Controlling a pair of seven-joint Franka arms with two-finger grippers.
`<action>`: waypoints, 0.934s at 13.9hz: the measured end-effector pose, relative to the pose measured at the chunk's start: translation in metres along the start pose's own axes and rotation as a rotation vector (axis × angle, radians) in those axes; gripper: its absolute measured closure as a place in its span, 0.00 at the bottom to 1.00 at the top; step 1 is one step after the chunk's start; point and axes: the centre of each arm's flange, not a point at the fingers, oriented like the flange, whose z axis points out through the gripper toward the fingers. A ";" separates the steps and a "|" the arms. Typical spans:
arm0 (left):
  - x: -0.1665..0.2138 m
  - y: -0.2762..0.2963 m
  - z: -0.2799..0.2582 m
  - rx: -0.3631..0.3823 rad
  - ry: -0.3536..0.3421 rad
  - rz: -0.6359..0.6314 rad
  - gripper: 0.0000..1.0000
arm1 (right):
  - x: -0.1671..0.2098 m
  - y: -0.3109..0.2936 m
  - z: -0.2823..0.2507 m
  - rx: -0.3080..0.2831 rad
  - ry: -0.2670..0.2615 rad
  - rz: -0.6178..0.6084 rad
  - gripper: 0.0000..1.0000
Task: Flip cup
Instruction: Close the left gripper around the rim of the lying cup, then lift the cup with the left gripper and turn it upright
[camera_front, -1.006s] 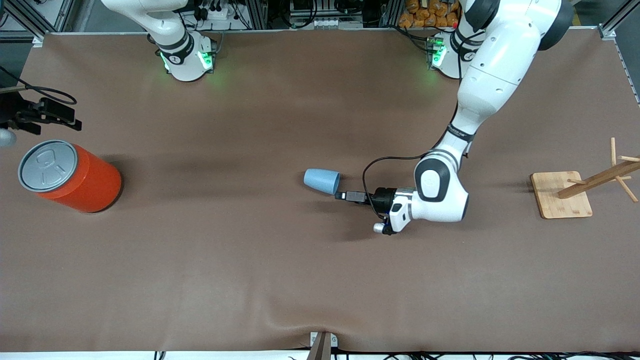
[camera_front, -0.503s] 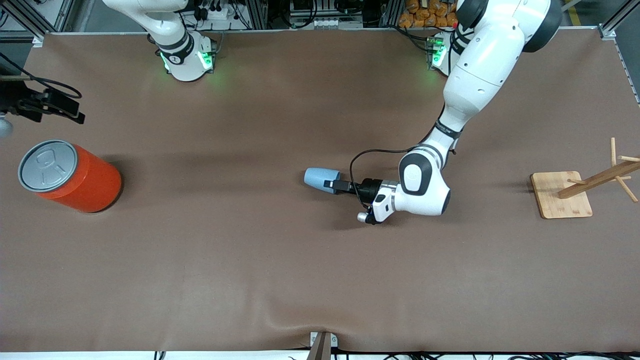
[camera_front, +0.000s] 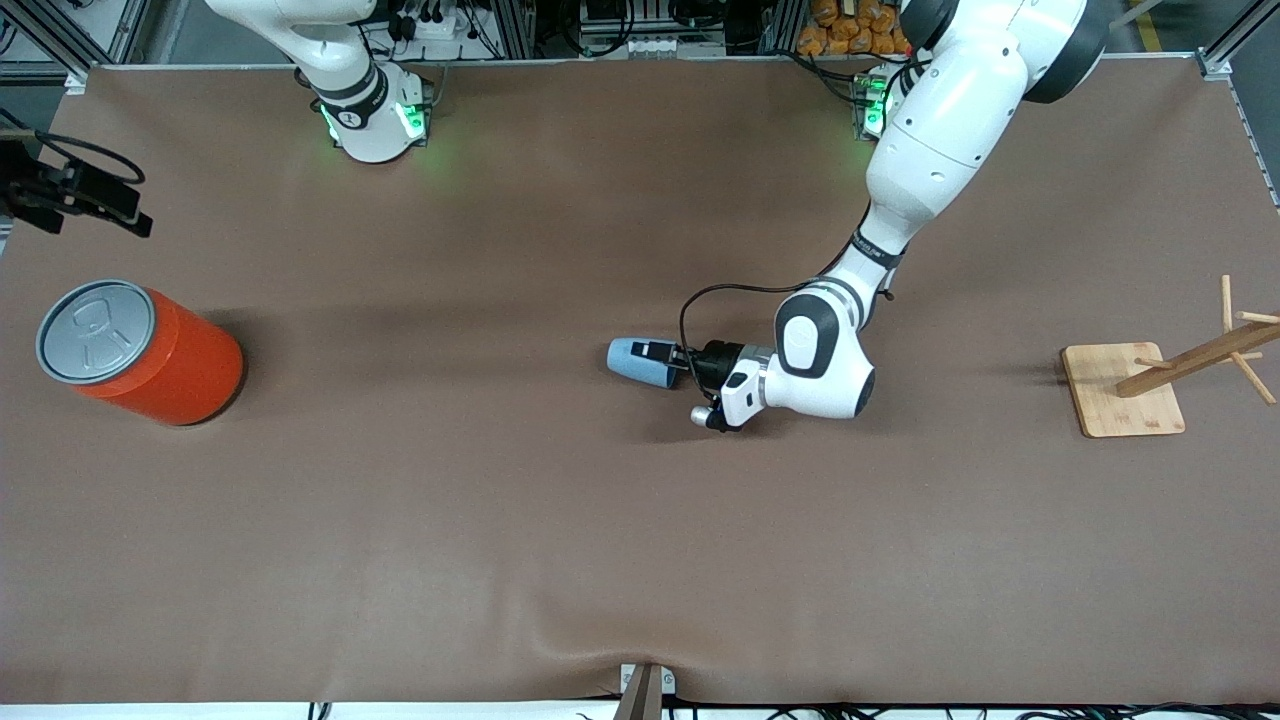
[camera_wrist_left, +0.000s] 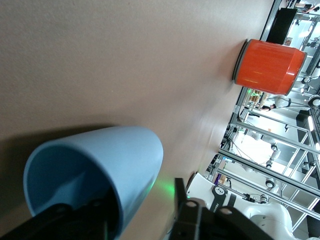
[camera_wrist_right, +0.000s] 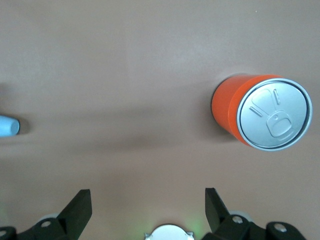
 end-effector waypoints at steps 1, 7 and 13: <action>0.000 0.000 -0.001 -0.001 0.002 0.000 0.73 | -0.002 0.003 -0.005 0.000 0.000 -0.030 0.00; 0.004 0.073 -0.048 0.128 0.033 -0.020 0.95 | 0.005 0.016 -0.004 0.001 0.020 -0.068 0.00; -0.019 0.188 -0.122 0.517 0.198 -0.040 0.95 | 0.012 0.011 0.000 0.000 0.029 -0.080 0.00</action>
